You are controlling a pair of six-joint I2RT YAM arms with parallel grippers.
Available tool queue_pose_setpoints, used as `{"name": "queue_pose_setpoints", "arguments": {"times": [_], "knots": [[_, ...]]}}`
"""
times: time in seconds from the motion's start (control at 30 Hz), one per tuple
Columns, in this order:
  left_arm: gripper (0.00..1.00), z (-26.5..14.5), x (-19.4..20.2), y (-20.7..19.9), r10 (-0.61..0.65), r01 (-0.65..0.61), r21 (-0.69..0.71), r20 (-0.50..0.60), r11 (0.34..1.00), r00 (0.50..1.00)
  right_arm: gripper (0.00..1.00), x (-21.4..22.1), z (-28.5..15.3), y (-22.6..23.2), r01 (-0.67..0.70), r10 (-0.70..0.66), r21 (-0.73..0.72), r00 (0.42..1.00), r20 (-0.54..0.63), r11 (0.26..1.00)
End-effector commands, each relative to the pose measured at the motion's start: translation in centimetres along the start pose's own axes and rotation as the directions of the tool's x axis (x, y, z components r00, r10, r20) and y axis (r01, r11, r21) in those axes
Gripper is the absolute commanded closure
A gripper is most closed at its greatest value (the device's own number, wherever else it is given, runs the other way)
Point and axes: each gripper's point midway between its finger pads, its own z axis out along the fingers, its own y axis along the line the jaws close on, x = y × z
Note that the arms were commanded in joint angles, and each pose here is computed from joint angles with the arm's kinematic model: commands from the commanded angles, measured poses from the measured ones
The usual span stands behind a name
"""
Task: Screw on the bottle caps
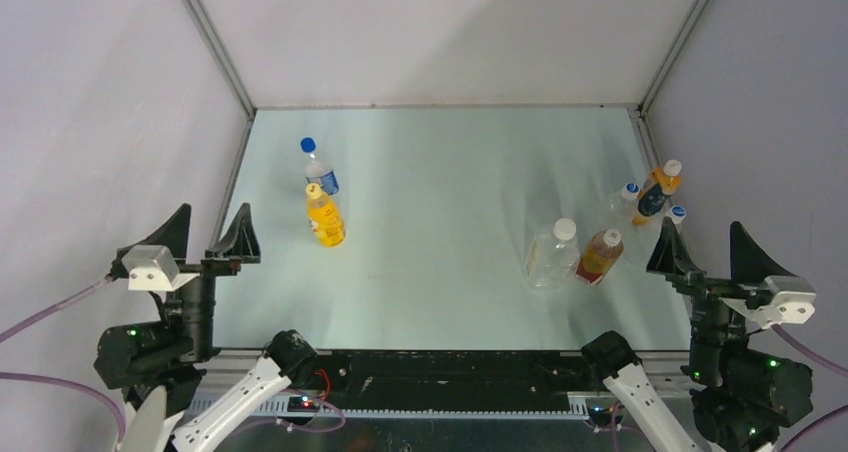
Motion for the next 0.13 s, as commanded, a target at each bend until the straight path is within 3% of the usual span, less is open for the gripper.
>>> {"name": "queue_pose_setpoints", "arguments": {"times": [0.0,0.1], "knots": [[0.0,0.07,0.88,0.06,0.04,-0.04,-0.011,-0.016,0.999,0.999,0.01,-0.9,0.62,0.71,0.009,-0.009,-0.036,1.0,-0.007,0.999],[0.0,0.28,0.91,-0.27,0.056,-0.056,0.005,-0.031,0.998,0.998,0.01,-1.03,0.5,0.64,0.001,-0.001,-0.035,1.0,-0.004,0.999]]}}
